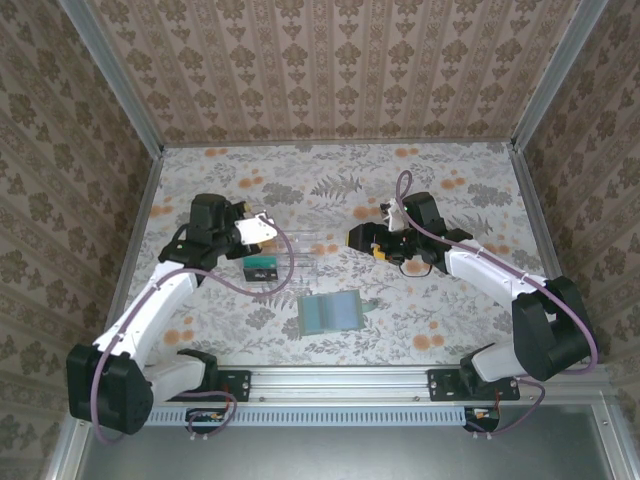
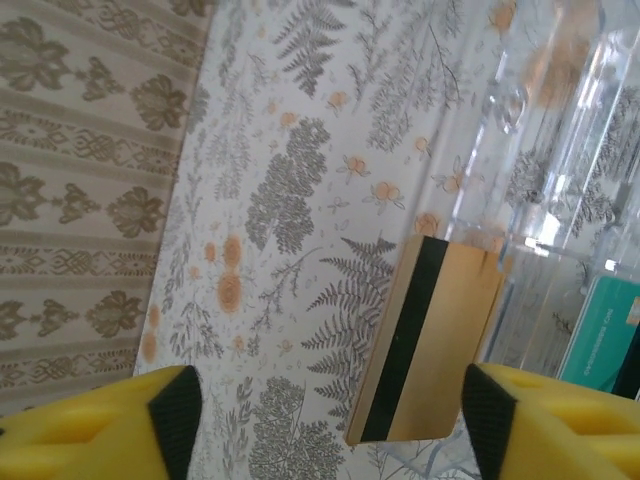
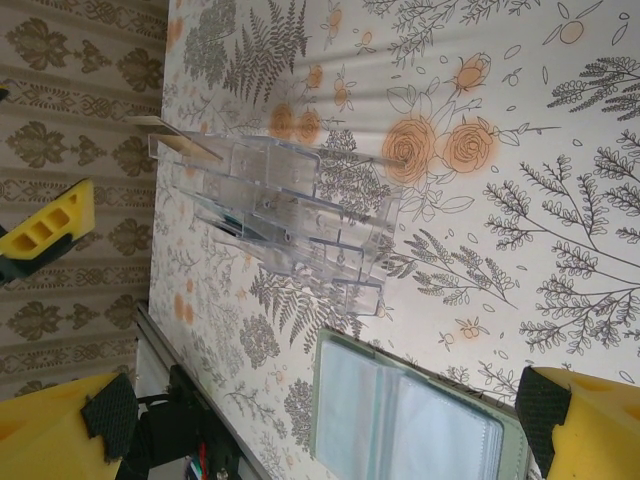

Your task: Take the credit cards out of the card holder

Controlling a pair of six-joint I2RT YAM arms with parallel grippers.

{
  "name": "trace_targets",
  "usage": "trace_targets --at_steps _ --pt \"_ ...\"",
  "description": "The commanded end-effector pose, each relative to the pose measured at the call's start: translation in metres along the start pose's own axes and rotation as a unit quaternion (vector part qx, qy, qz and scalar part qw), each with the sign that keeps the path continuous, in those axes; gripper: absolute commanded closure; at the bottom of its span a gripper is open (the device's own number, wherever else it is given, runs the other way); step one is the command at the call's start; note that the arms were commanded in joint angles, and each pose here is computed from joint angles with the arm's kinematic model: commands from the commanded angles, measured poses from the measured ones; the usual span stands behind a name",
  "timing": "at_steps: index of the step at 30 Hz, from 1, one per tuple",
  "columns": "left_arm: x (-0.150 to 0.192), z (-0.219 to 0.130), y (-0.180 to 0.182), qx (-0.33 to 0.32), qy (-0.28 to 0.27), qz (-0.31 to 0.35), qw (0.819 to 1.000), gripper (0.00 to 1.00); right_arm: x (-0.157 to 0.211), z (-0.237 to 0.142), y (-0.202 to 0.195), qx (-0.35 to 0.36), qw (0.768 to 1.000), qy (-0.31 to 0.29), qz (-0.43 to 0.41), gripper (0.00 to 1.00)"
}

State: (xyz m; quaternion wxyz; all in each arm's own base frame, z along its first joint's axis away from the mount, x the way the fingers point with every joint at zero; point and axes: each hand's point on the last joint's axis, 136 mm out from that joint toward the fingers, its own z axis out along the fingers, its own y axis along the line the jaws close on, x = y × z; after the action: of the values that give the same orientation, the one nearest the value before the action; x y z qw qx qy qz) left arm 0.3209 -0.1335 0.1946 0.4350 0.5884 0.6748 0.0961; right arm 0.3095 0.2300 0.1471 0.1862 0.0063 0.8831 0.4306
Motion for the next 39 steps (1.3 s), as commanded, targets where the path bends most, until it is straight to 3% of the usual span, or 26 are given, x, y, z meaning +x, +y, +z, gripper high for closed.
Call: trace_targets --at_steps 1,2,5,8,10,12,19,20,24,26,28,31,39 --pt "-0.024 -0.025 0.022 -0.03 -0.045 -0.129 0.99 0.11 0.003 -0.011 0.009 -0.006 1.0 -0.005 -0.008 0.0" --pt "-0.027 -0.031 0.026 -0.035 -0.05 -0.169 0.984 0.01 0.004 -0.011 0.008 -0.002 1.0 -0.004 -0.011 0.0" --pt "-0.03 -0.043 0.031 -0.031 -0.048 -0.294 0.954 0.0 0.009 -0.012 0.004 0.012 1.0 0.0 -0.014 0.0" --pt "-0.021 -0.05 0.034 -0.034 -0.015 -0.441 0.897 0.0 0.016 -0.009 0.0 0.024 1.0 0.009 -0.018 0.0" --pt "-0.017 -0.053 0.029 -0.022 0.006 -0.503 0.864 0.0 0.021 -0.007 -0.001 0.031 0.999 0.015 -0.021 0.0" --pt "-0.02 -0.053 0.017 0.01 0.016 -0.517 0.856 0.0 0.028 -0.004 -0.003 0.04 0.999 0.022 -0.027 0.0" --pt "-0.011 -0.057 -0.019 0.025 -0.022 -0.629 0.776 0.01 0.062 0.01 -0.01 0.088 0.993 0.053 -0.059 0.01" --pt "-0.009 -0.057 -0.026 0.03 -0.025 -0.645 0.764 0.05 0.068 0.012 -0.012 0.096 0.992 0.056 -0.064 0.02" --pt "0.007 -0.056 -0.057 0.04 0.001 -0.716 0.697 0.21 0.086 0.018 -0.022 0.125 0.987 0.063 -0.076 0.21" --pt "0.008 -0.053 -0.077 0.054 0.014 -0.737 0.674 0.25 0.094 0.02 -0.031 0.143 0.984 0.066 -0.079 0.31" --pt "0.008 -0.051 -0.093 0.06 0.025 -0.746 0.663 0.3 0.101 0.019 -0.039 0.161 0.981 0.069 -0.083 0.44" --pt "0.003 -0.044 -0.119 0.071 0.04 -0.751 0.656 0.34 0.11 0.019 -0.047 0.178 0.977 0.07 -0.093 0.52" --pt "-0.012 -0.029 -0.172 0.074 0.086 -0.729 0.675 0.42 0.126 0.023 -0.059 0.208 0.968 0.082 -0.113 0.63"
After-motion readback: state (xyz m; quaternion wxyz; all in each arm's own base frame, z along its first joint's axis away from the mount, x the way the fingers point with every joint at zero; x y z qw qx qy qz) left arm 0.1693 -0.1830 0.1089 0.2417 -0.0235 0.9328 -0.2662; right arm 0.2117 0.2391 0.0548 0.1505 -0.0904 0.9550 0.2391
